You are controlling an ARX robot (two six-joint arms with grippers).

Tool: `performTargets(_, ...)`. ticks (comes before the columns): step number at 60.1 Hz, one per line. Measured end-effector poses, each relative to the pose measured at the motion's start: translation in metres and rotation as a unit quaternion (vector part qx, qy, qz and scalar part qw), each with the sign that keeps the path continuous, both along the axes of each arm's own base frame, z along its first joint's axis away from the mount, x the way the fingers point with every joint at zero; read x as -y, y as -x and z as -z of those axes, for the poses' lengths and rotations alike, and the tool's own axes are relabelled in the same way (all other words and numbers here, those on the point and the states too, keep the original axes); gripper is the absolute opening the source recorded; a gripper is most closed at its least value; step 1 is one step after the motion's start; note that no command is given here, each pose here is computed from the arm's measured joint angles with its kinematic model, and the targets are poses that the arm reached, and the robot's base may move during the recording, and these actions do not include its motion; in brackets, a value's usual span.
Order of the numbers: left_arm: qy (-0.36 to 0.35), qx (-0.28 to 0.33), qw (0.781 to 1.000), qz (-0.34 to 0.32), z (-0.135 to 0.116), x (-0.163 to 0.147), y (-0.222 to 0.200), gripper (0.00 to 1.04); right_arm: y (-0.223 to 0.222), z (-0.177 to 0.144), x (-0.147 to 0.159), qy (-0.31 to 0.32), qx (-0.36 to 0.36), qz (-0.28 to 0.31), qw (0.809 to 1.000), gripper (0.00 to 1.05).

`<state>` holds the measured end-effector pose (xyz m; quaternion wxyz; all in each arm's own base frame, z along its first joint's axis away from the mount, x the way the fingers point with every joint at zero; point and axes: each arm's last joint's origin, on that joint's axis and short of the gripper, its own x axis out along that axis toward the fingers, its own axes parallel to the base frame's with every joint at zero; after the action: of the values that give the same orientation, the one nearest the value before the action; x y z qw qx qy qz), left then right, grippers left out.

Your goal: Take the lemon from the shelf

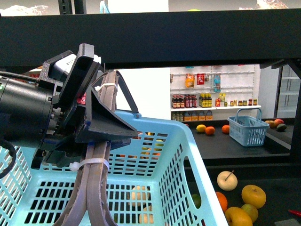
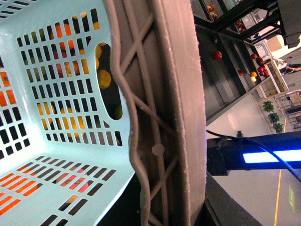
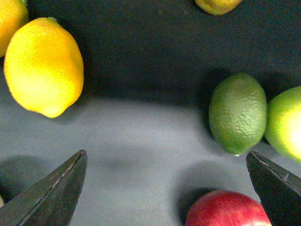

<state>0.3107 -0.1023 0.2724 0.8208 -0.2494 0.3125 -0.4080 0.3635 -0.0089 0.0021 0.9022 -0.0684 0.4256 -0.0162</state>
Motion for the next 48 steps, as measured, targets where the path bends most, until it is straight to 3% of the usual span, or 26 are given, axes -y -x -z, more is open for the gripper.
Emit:
performTargets(23,0.0,0.0,1.0,0.0,0.0,0.0,0.0,0.15,-0.043,0.047,-0.051,-0.032,-0.01,0.01,0.999,1.02)
performTargets(48,0.0,0.0,1.0,0.0,0.0,0.0,0.0,0.15,-0.058,0.05,-0.07,-0.079,-0.008,0.027,0.996,1.02)
